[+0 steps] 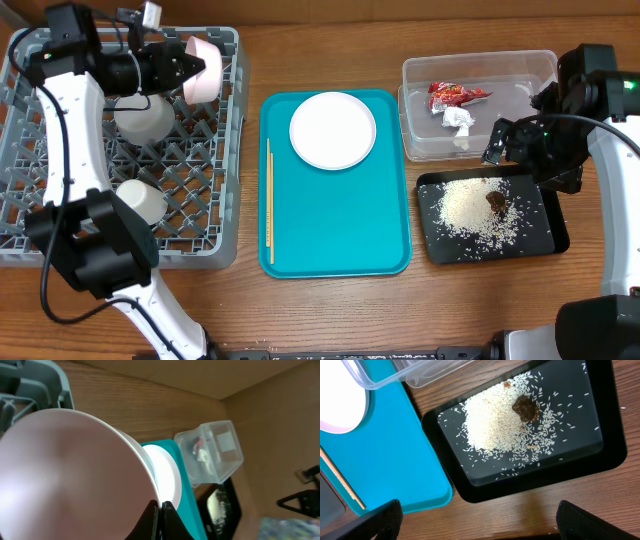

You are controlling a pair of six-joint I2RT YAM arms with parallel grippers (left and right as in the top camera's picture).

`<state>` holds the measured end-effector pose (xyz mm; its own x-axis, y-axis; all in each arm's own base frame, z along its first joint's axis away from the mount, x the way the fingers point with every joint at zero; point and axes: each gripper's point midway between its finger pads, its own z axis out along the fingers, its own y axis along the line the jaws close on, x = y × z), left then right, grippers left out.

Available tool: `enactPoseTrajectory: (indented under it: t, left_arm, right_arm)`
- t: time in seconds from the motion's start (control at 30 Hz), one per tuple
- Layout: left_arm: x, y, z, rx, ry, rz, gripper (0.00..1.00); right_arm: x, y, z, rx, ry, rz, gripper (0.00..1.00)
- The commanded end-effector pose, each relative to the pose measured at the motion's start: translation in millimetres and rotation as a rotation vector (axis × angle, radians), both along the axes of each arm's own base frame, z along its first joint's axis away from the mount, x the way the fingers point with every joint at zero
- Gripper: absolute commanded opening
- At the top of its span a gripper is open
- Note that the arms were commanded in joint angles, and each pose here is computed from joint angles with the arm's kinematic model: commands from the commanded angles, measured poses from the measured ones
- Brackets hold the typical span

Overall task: Sort waste into correct bins and load items into the dishwasher
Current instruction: 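Place the pink plate into the dish rack with the left gripper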

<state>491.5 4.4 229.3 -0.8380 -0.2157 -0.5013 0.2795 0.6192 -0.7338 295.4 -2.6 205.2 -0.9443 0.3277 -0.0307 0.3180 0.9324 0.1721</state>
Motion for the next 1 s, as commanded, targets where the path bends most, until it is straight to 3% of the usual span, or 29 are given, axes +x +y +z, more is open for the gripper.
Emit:
enactPoseTrajectory:
  t: [0.0, 0.37, 0.53, 0.6, 0.7, 0.73, 0.83, 0.97]
  left_arm:
    - [2.2, 4.9, 0.2, -0.139, -0.041, -0.050, 0.04]
    - [-1.8, 60.7, -39.0, -0.222, 0.058, 0.057, 0.04]
    - [-11.3, 87.5, -44.3, -0.212, 0.087, 0.117, 0.33]
    - [-15.6, 96.5, -45.5, -0.218, 0.105, 0.141, 0.54]
    - [-21.3, 105.4, -44.3, -0.228, 0.123, 0.165, 0.68]
    - [-22.9, 106.6, -43.2, -0.231, 0.128, 0.170, 0.78]
    - [-27.5, 105.7, -33.0, -0.230, 0.125, 0.173, 0.96]
    - [-38.6, 94.3, -4.4, -0.147, 0.082, 0.153, 1.00]
  right_arm:
    - [3.1, -0.8, 10.7, -0.009, -0.039, -0.010, 1.00]
    - [2.4, -0.7, 10.6, -0.009, -0.036, -0.010, 1.00]
    - [2.5, -0.7, 10.6, -0.009, -0.036, -0.010, 1.00]
    - [2.5, -0.7, 10.6, -0.009, -0.036, -0.010, 1.00]
    - [2.4, -0.7, 10.6, -0.009, -0.036, -0.010, 1.00]
    - [2.4, -0.7, 10.6, -0.009, -0.036, -0.010, 1.00]
    - [2.4, -0.7, 10.6, -0.009, -0.036, -0.010, 1.00]
    - [2.4, -0.7, 10.6, -0.009, -0.036, -0.010, 1.00]
